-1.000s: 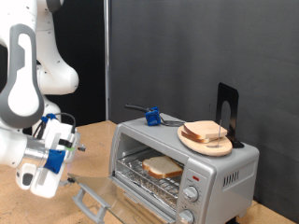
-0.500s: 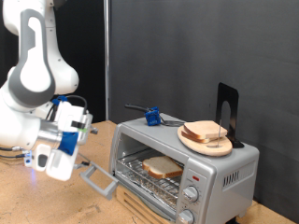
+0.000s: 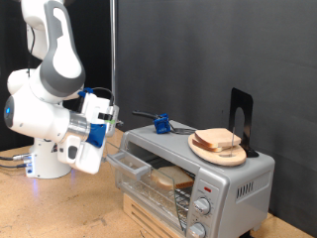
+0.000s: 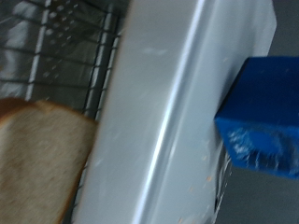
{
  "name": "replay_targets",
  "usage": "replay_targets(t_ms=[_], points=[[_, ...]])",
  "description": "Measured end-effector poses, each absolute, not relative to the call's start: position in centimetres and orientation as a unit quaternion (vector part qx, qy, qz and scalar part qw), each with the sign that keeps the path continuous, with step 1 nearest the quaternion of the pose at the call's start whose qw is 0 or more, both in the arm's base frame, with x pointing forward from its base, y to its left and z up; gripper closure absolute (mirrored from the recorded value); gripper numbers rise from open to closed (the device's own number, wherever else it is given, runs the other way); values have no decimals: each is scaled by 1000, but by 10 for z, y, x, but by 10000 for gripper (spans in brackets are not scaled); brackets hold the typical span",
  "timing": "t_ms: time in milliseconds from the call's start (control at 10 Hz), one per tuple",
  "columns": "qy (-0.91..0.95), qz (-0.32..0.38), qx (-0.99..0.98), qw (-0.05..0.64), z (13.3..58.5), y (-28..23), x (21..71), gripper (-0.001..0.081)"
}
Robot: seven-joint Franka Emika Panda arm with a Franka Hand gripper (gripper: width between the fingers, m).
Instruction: Make a piece of toast with the oven
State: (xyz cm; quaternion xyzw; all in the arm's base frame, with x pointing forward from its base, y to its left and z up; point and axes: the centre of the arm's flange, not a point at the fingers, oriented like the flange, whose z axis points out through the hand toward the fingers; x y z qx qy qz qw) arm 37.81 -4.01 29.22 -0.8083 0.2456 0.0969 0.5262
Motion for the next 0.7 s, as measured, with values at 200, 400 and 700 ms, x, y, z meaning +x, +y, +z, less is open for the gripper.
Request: replay_targets(t_ms=[200, 400, 700], points=[[248, 96, -811, 521, 293, -29, 366, -3], [267, 93, -812, 510, 292, -33, 354, -3], [313, 56, -801, 507, 294, -78, 334, -3]])
